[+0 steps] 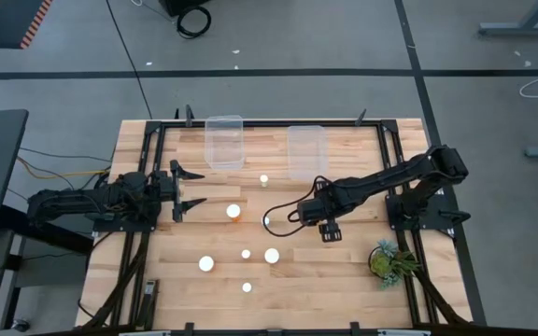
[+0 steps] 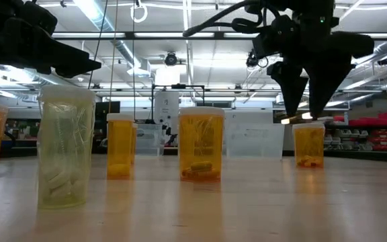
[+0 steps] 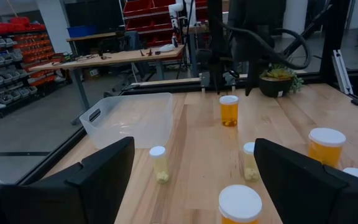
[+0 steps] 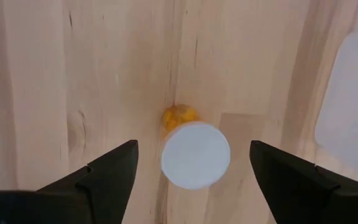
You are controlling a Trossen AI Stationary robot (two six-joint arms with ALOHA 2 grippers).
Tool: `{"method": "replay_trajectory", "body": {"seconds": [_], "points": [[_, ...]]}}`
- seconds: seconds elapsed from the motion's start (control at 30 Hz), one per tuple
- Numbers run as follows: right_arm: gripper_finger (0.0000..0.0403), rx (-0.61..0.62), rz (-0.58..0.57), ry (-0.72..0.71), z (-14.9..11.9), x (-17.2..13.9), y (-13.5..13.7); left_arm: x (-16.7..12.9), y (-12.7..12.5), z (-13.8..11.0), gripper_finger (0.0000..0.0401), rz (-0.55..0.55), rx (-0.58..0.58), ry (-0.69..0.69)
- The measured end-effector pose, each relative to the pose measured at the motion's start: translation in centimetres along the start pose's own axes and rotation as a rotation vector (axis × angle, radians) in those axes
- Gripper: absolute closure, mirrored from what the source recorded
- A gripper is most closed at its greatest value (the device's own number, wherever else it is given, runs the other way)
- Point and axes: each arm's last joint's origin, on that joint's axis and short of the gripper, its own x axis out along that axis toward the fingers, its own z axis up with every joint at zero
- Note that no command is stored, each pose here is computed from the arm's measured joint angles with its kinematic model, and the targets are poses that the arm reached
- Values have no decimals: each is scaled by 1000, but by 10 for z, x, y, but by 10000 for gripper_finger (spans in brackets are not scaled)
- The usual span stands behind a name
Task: Pick and place medicine bottles into bin by pill shape (circle, oval)
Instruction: Put the large orange pill bottle into the right transparent bin
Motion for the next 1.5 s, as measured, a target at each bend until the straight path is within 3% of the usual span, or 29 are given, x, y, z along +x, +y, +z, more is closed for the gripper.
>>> {"method": "replay_trajectory", "body": {"seconds": [0.27, 0.73, 1.5], "points": [[61, 8, -2, 14, -7, 13, 1, 0, 0, 0, 60, 0, 0, 0], [64, 68, 9, -3, -16, 41, -6, 0, 0, 0, 60, 0, 0, 0], [179, 100, 75, 4, -16, 41, -6, 0, 0, 0, 60, 0, 0, -1]]}}
